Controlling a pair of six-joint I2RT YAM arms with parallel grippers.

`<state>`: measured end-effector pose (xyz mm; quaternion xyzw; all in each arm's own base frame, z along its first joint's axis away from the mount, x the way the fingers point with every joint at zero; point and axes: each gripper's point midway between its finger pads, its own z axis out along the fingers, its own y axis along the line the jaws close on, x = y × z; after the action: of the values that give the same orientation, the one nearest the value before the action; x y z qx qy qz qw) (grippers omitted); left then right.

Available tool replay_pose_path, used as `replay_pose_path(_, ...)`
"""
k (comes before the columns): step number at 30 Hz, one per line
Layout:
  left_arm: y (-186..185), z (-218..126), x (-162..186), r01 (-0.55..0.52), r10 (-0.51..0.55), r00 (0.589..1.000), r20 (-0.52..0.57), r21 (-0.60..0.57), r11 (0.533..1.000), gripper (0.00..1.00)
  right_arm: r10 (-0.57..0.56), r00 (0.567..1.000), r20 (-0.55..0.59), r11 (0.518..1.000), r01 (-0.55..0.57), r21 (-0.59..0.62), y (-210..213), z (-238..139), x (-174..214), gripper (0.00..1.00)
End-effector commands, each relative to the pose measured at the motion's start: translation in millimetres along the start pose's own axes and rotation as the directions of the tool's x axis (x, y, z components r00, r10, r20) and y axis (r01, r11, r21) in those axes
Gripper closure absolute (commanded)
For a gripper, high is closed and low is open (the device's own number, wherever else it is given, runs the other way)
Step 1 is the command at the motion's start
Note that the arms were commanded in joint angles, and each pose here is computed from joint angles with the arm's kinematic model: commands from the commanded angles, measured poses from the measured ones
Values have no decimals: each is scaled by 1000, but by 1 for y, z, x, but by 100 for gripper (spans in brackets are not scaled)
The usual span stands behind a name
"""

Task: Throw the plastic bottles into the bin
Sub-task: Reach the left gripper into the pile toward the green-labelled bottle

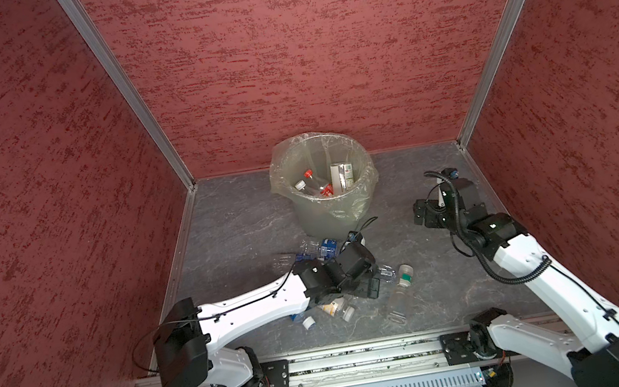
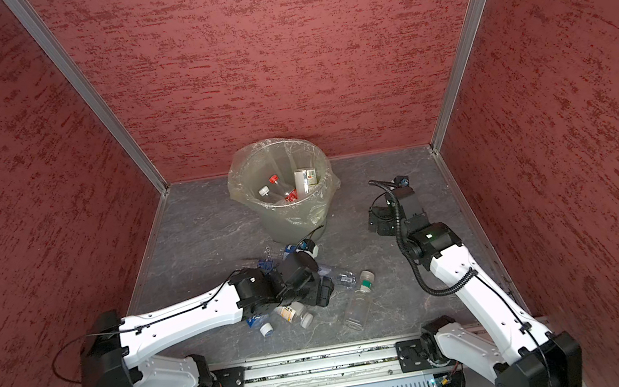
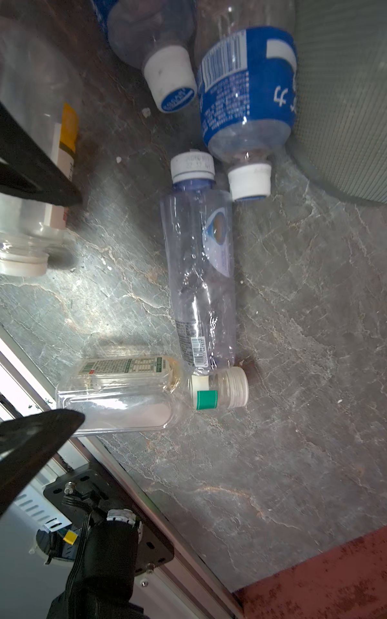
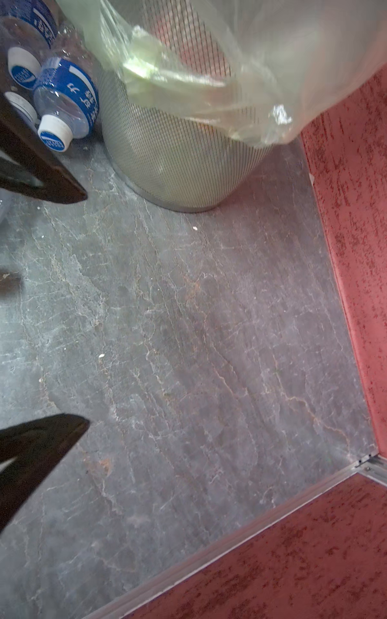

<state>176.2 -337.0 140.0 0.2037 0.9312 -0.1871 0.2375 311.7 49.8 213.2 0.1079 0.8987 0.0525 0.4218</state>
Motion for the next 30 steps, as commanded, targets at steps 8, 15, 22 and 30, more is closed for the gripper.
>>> replay_pose_path(8, -44, 21, 7, -83, 84, 994, -68, 25, 996, 5, 112, 993, 48, 993, -110, -42, -13, -3, -12, 2)
replay_pose_path(15, -74, 39, 19, -108, 117, 984, -134, 75, 991, 6, 135, 990, 44, 990, -132, -56, -16, 0, -12, 2)
replay_pose_path(22, -84, 57, 30, -166, 166, 966, -199, 17, 986, 7, 150, 988, 48, 987, -146, -67, -18, -1, -13, 2)
replay_pose_path(30, -88, 71, 38, -156, 155, 956, -249, 17, 988, 9, 160, 986, 49, 985, -157, -68, -20, -1, -13, 2)
